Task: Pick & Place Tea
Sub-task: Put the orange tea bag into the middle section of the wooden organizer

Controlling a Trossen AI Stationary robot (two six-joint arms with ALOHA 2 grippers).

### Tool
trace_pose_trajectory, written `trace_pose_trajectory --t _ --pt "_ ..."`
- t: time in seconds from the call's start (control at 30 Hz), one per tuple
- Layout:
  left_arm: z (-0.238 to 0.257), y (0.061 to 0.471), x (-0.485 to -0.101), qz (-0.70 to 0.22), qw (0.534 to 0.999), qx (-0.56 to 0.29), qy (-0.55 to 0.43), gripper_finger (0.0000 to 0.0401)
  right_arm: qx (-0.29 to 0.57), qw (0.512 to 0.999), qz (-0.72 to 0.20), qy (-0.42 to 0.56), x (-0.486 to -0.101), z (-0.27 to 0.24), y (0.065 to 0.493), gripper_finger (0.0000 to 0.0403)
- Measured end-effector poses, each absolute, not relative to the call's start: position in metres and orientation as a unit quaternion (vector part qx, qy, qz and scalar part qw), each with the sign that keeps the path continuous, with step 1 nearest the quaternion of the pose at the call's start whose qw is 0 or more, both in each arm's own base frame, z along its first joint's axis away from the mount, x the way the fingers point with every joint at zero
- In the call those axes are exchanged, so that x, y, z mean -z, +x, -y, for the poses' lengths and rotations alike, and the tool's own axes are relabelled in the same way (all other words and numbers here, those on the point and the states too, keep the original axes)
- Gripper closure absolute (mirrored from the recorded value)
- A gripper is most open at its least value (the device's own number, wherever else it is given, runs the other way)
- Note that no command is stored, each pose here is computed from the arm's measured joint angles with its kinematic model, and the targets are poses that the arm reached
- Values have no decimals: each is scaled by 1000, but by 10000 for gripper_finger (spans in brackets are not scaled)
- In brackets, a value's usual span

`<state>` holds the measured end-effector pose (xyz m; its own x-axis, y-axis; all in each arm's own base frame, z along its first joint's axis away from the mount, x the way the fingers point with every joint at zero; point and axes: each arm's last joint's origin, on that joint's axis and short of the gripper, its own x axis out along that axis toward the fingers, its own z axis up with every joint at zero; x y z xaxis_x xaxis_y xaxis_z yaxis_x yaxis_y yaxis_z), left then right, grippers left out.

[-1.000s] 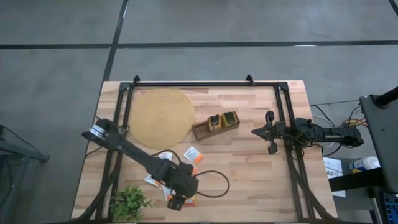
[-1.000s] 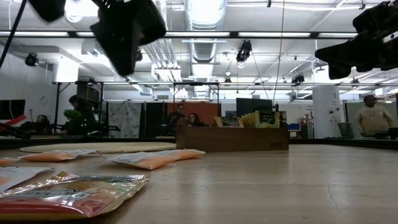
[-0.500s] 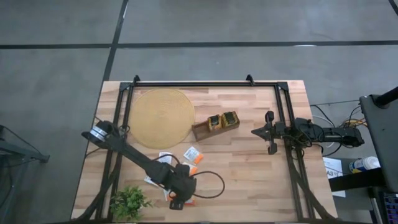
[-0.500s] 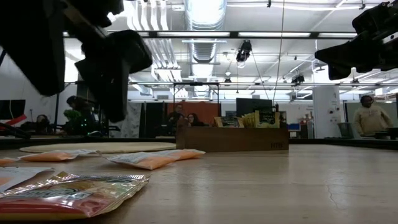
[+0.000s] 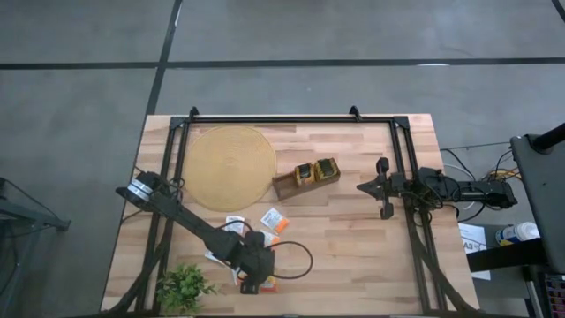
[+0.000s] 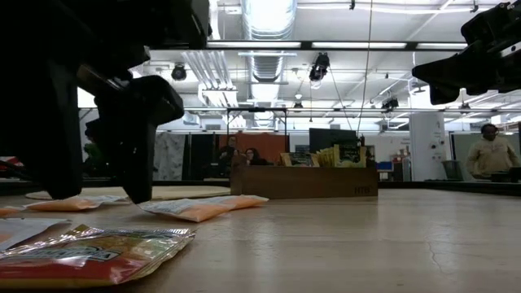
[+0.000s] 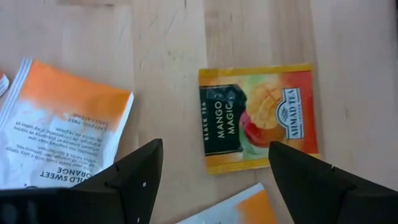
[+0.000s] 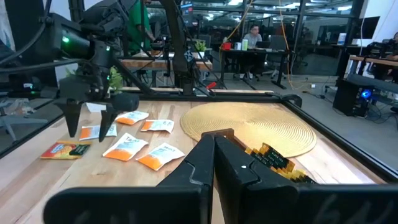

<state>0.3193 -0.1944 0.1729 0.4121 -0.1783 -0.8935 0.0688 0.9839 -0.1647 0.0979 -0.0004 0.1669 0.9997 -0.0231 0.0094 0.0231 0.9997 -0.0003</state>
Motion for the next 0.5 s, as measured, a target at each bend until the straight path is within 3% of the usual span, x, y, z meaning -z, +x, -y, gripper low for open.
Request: trace_pose_trajectory --t 0.5 --pt "206 339 -171 -541 834 86 -62 115 11 1000 5 0 -167 0 98 394"
